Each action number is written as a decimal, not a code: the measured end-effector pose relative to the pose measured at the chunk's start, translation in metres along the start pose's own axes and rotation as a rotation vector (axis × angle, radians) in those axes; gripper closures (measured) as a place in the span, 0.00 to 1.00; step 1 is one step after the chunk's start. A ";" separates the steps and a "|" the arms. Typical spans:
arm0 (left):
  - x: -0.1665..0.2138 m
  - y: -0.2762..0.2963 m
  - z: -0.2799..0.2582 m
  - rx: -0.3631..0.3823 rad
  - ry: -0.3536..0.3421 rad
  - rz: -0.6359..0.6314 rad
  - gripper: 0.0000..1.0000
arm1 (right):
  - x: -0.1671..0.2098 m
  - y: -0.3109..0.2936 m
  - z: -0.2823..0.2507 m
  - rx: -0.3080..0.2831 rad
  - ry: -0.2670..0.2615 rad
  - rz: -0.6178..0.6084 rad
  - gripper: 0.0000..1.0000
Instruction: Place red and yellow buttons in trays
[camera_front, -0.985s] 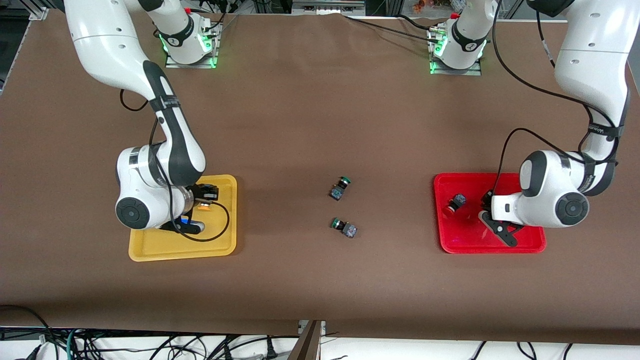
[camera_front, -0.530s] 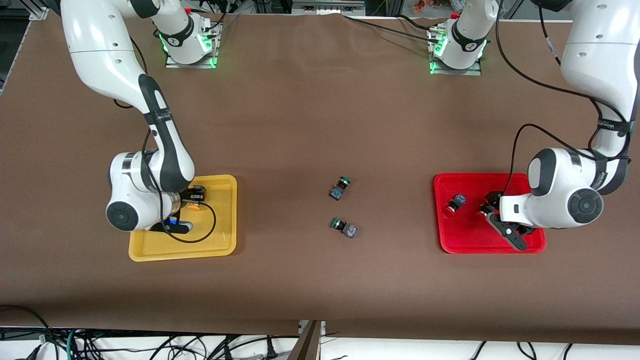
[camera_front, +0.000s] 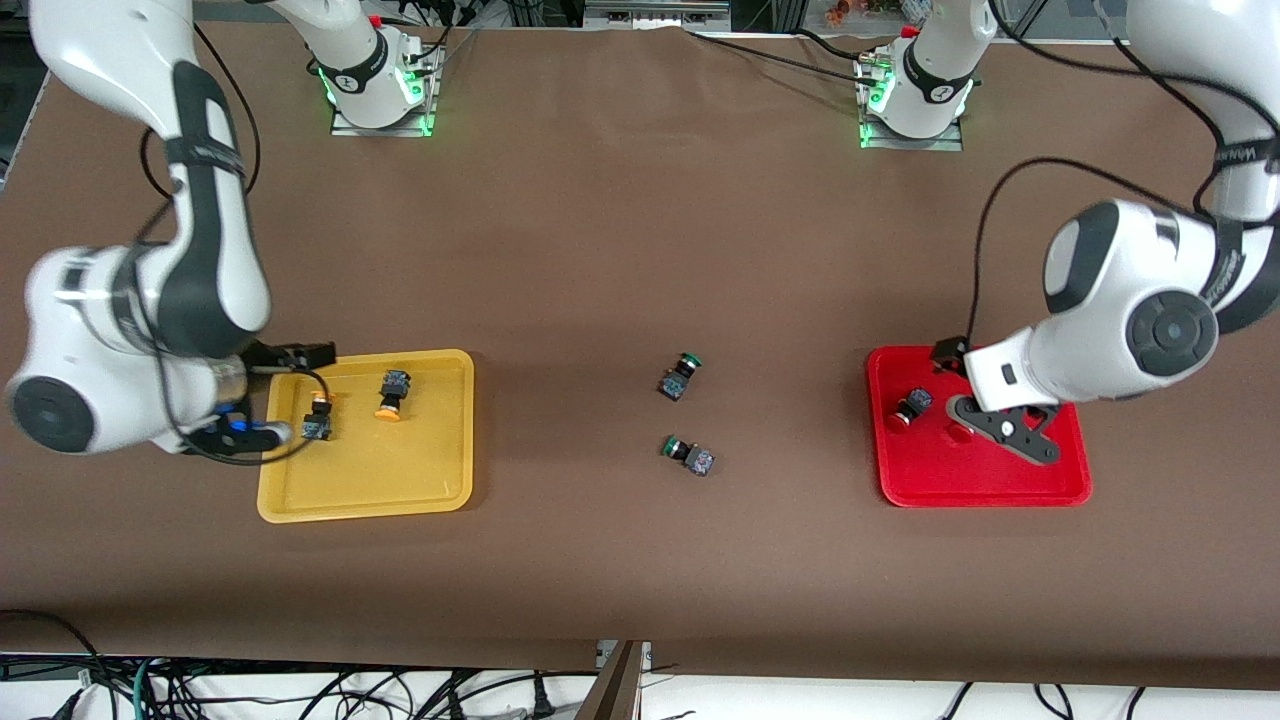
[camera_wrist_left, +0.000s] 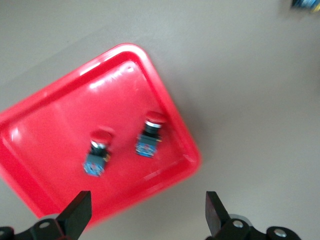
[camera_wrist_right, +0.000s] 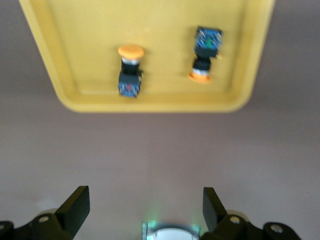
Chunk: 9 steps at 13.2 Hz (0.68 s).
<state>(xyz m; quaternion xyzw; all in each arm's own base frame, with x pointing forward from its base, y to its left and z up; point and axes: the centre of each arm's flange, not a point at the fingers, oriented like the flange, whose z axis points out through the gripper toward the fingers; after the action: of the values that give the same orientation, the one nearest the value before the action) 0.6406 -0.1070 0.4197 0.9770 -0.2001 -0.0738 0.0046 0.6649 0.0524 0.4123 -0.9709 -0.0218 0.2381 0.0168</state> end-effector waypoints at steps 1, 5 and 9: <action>-0.008 0.013 -0.027 0.020 0.021 -0.044 0.00 | -0.019 0.006 -0.020 -0.002 -0.002 0.005 0.00; -0.058 -0.002 -0.148 0.091 0.102 -0.166 0.00 | -0.101 0.009 -0.094 0.017 0.059 -0.012 0.00; -0.133 -0.033 -0.205 0.040 0.192 -0.306 0.00 | -0.171 -0.004 -0.135 -0.070 0.164 -0.065 0.00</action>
<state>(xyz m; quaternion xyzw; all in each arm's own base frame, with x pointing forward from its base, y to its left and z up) 0.5624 -0.0286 0.6399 0.9985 -0.0489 0.0241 -0.0071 0.5756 0.0444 0.6113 -0.9859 -0.0601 0.1562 -0.0078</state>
